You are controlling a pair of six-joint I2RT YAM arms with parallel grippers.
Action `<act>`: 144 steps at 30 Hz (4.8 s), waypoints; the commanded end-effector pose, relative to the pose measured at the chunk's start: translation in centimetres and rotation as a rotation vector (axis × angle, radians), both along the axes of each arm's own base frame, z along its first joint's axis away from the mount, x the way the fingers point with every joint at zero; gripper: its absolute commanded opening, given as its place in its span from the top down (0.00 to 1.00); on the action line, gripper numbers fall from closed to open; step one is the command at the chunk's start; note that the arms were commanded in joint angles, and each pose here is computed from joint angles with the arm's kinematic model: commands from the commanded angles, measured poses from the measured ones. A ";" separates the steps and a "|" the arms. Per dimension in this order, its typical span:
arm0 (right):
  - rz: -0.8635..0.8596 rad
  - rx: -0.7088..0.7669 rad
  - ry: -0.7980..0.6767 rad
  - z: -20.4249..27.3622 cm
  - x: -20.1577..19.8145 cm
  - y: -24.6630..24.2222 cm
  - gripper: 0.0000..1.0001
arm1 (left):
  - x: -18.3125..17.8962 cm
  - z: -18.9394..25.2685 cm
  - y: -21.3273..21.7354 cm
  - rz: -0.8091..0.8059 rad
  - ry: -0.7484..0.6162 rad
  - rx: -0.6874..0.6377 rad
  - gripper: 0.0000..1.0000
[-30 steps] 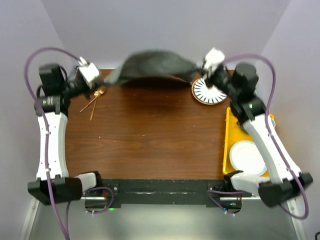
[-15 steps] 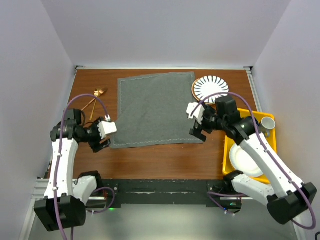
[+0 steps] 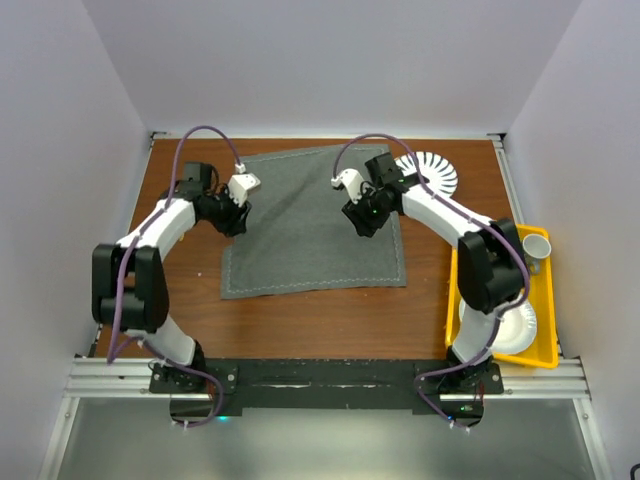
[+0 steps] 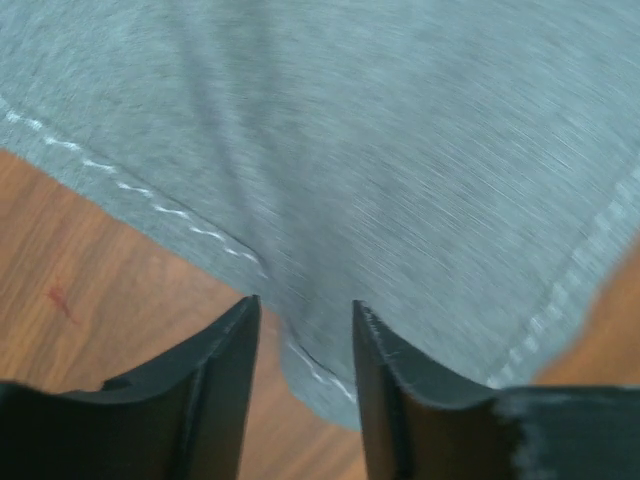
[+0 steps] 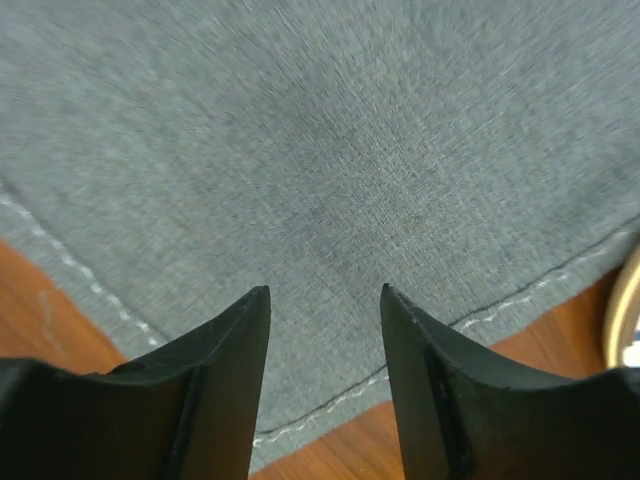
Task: Fold the napkin into a case and place the utensils inside
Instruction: Flatten the napkin at the center of the board.
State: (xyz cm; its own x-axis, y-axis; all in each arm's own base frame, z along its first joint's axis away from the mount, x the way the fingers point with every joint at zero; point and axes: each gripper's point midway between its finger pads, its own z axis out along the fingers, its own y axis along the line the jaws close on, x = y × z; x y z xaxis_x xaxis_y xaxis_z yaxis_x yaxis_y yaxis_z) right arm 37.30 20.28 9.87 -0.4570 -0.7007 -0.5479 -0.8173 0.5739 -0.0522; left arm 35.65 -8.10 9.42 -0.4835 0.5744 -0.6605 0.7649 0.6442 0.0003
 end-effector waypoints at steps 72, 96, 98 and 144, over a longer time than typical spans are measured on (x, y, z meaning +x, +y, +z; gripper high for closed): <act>0.259 -0.523 0.308 -10.7 -17.6 -10.6 0.78 | -19.1 -10.7 7.3 -0.303 0.315 0.413 0.76; 0.379 -0.381 0.247 -5.0 -19.8 -4.0 0.65 | -15.4 -3.7 5.5 -0.271 0.173 0.273 0.75; 0.358 -0.361 0.239 -4.8 -18.8 -2.8 0.65 | -12.7 -2.9 5.4 -0.192 0.127 0.253 0.71; -0.516 0.191 -0.157 6.2 17.5 -2.0 0.37 | 12.4 21.1 10.1 0.523 -0.556 -0.179 0.00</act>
State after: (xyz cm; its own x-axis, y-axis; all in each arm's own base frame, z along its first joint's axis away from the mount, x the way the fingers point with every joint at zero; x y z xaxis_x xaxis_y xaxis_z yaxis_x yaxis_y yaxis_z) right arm 51.52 18.09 15.25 -0.6450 -0.3565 -0.6760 -0.4987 0.8666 0.0188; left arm 43.64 0.86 23.04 -0.3985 0.4404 -0.8045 0.5118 0.8347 0.2035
